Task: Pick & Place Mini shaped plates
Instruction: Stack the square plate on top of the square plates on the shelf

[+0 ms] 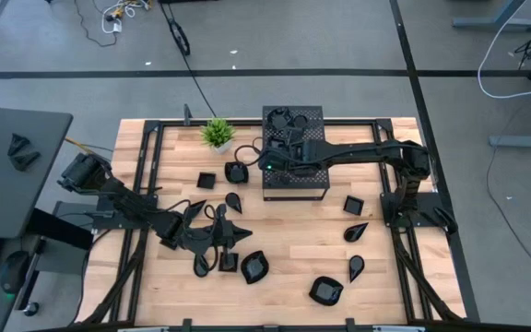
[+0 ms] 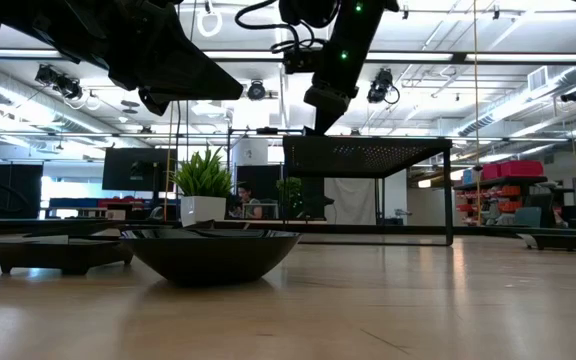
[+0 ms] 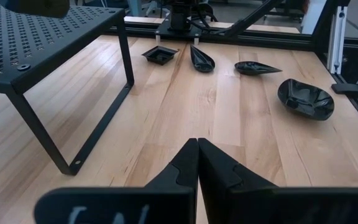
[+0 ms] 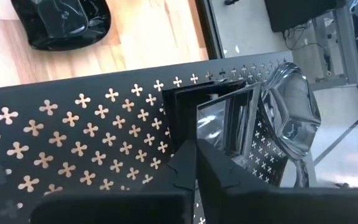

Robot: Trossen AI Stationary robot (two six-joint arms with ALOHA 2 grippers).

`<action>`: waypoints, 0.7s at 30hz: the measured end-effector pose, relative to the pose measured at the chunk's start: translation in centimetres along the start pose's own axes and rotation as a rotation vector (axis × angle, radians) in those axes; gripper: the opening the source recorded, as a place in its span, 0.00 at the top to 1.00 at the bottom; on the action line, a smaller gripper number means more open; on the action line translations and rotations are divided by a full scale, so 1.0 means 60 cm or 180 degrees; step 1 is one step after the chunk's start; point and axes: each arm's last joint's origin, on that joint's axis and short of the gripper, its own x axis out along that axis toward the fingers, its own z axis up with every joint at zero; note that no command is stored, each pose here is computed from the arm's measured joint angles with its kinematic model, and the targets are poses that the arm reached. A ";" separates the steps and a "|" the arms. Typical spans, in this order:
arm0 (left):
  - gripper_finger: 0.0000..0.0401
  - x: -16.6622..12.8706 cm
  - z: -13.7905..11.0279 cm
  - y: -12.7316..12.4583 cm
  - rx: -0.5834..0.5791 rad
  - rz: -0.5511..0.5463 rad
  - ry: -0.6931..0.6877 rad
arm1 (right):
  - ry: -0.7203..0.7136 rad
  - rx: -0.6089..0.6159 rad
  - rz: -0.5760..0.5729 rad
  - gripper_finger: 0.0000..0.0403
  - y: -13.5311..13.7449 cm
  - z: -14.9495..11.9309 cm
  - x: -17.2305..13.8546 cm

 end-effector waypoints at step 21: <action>0.97 0.000 0.000 0.000 0.0000 0.0000 -0.0001 | -0.0137 -0.0163 -0.0022 0.88 0.002 0.006 0.005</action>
